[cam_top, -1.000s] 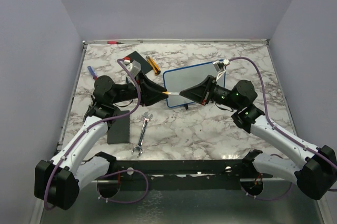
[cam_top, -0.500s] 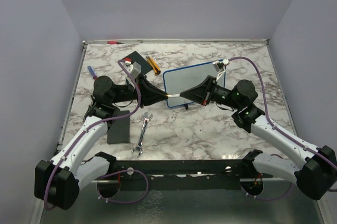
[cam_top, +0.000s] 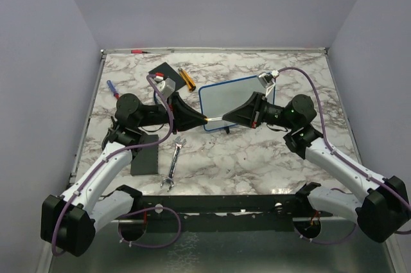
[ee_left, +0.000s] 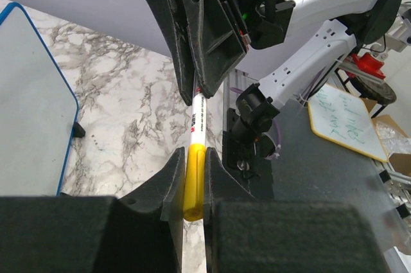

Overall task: Write a sentence on the whiteboard
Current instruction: Open the whiteboard marker at the center of the board.

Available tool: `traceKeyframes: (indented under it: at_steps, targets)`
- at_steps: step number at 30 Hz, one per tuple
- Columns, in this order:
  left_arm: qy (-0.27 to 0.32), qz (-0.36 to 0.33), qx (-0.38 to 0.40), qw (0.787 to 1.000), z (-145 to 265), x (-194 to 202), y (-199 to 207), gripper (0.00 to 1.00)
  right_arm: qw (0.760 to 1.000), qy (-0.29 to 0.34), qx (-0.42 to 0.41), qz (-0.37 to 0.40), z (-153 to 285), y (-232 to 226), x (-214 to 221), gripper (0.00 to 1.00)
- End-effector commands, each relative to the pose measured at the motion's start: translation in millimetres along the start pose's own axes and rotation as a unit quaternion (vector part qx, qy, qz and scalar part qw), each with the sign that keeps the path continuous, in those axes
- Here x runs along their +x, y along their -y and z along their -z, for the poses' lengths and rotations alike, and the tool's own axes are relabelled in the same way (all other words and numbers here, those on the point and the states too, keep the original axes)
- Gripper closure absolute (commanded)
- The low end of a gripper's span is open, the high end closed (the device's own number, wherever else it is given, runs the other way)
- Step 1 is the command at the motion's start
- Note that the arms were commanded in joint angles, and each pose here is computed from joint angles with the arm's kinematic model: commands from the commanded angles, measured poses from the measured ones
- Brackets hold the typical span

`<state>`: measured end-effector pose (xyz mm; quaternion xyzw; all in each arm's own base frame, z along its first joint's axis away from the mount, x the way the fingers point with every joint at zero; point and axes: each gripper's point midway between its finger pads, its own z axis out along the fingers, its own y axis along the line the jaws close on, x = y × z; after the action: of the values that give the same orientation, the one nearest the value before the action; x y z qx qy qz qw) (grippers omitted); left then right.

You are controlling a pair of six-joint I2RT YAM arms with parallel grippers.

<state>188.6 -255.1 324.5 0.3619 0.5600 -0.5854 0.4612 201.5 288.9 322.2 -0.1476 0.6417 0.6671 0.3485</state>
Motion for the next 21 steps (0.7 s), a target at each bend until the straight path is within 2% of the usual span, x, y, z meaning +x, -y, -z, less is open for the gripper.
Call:
traceKeyframes:
  at_steps: [1, 21]
  targets:
    - [0.003, -0.014, 0.000, 1.000, 6, -3, 3, 1.00, 1.000, 0.000, -0.009, 0.003, 10, 3, -4, 0.99]
    - [0.014, -0.022, -0.015, 1.000, 7, -8, 0, 1.00, 0.998, 0.021, 0.049, 0.018, 33, 19, -17, 1.00]
